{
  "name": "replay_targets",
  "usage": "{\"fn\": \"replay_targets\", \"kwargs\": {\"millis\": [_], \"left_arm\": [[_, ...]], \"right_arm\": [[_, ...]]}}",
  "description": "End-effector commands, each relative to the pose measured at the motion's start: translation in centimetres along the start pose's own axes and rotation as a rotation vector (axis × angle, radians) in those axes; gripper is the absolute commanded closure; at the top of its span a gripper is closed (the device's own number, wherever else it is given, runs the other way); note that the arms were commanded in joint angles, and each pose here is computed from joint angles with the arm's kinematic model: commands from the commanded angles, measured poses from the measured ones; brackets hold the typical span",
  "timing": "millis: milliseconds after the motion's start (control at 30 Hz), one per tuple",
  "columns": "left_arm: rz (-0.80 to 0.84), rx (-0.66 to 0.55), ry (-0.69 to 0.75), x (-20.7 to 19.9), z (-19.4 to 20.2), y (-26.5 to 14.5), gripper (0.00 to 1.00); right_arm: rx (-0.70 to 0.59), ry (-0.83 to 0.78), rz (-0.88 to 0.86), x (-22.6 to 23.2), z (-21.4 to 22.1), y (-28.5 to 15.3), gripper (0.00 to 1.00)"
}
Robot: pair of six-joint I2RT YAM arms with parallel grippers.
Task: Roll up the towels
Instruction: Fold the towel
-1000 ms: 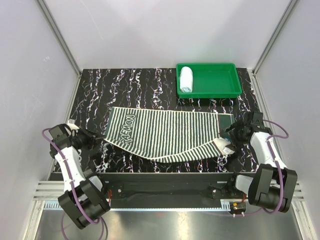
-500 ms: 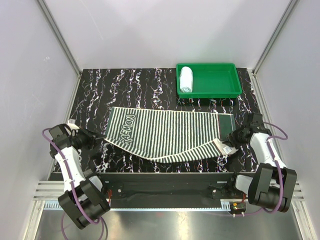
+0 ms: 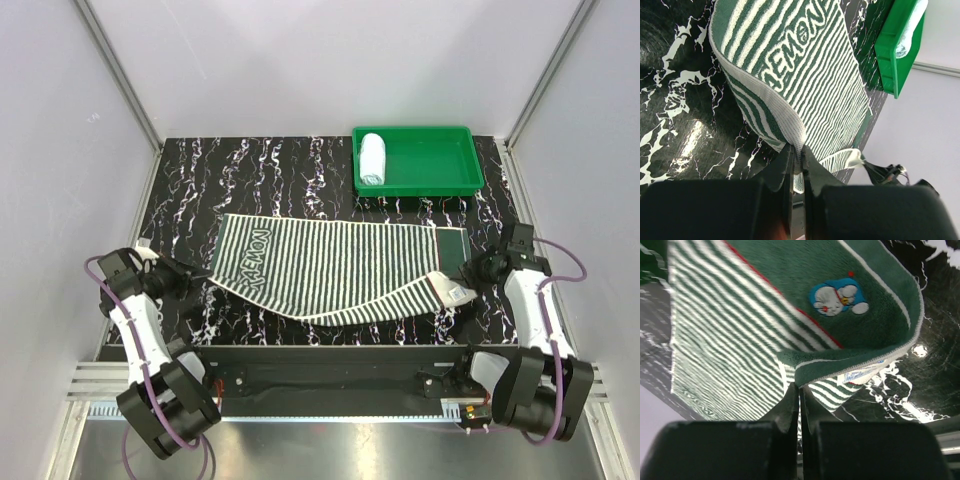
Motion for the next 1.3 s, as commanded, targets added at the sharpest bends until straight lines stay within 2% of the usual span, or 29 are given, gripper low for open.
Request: {"fn": "replay_targets", "kwargs": {"millis": [0, 200, 433, 500, 533, 567, 667, 833, 1067, 1267], "left_arm": [[0.043, -0.023, 0.071, -1.5, -0.3, -0.7, 1.00], [0.029, -0.024, 0.064, -2.5, -0.9, -0.8, 1.00], [-0.034, -0.033, 0.059, -3.5, -3.1, 0.3, 1.00], [-0.066, -0.019, 0.078, -4.4, -3.4, 1.1, 1.00], [-0.090, -0.066, 0.111, -5.4, -4.3, 1.1, 1.00], [-0.100, -0.058, 0.135, -6.1, -4.1, 1.5, 1.00], [-0.131, -0.056, 0.124, -7.3, -5.5, 2.3, 1.00], [-0.209, 0.018, 0.080, -6.5, -7.5, 5.5, 1.00], [-0.330, 0.144, 0.115, -6.2, -7.6, 11.4, 1.00], [-0.377, 0.122, 0.138, -8.2, -9.0, 13.7, 1.00]], "right_arm": [[-0.127, -0.035, -0.013, 1.3, -2.2, -3.2, 1.00], [-0.218, -0.030, -0.010, 1.4, -3.9, -4.8, 1.00], [-0.218, 0.001, -0.069, 3.0, -6.2, -4.0, 1.00], [-0.217, 0.009, -0.091, 3.6, -7.0, -3.4, 1.00], [-0.212, 0.016, -0.092, 3.8, -7.4, -3.1, 1.00], [-0.222, 0.017, -0.102, 4.2, -7.9, -3.0, 1.00], [-0.228, 0.014, -0.108, 4.9, -9.3, -2.6, 1.00], [-0.222, 0.022, -0.120, 6.0, -11.2, -1.6, 1.00], [-0.199, 0.029, -0.129, 6.4, -12.7, 1.0, 1.00], [-0.191, 0.028, -0.107, 6.3, -13.8, 2.8, 1.00]]}}
Point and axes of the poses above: each gripper's point midway between its finger pads, its own y axis out along the fingers, its own x axis along the line the jaws close on, z = x × y, the point moved 4 cm from there along -y, back along the fingers, and after that the axes turned 12 degrees about -y, right-handed, at the moved point
